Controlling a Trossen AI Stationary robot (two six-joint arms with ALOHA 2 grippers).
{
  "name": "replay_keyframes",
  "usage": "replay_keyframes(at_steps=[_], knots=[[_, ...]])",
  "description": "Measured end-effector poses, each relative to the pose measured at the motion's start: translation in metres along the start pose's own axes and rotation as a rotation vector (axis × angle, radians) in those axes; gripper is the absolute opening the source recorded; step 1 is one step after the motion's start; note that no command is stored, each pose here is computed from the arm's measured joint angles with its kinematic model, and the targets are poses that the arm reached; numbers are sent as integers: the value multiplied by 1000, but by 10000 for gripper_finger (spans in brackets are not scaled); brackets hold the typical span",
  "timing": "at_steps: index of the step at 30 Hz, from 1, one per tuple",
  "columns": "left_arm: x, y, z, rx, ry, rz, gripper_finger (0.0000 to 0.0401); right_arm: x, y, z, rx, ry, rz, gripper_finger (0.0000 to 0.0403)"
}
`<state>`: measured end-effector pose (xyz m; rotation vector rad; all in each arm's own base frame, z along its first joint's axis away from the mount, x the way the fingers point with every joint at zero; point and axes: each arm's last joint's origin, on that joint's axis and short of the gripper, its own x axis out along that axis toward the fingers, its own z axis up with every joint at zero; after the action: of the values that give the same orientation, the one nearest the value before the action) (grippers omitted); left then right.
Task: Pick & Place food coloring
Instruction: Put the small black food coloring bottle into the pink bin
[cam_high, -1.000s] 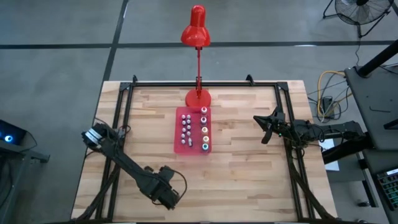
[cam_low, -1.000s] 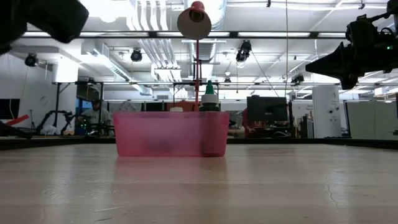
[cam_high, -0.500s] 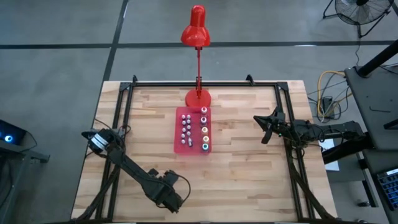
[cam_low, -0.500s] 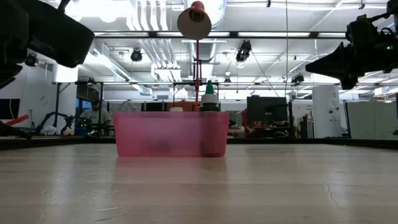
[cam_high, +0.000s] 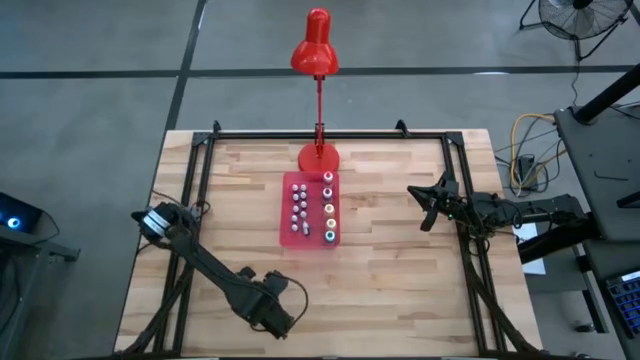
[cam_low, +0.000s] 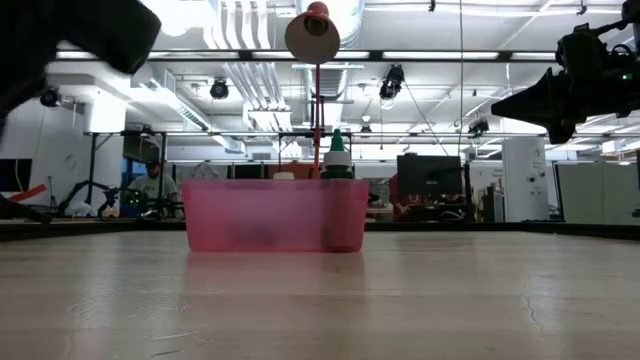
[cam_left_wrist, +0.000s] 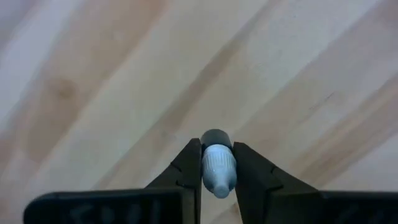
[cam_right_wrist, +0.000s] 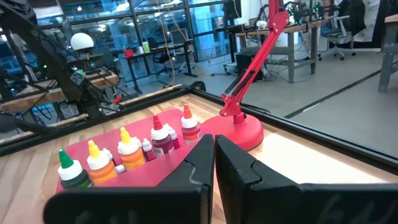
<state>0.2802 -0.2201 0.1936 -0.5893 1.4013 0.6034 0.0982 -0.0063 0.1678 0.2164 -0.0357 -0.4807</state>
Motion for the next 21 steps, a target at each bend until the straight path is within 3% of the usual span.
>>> replay_keyframes(at_steps=[10,21], knots=[[-60,20,57,123,-95,3,44,0,0,0,0,0,1,9],[-84,47,127,288,-136,56,44,0,0,0,0,0,1,9]])
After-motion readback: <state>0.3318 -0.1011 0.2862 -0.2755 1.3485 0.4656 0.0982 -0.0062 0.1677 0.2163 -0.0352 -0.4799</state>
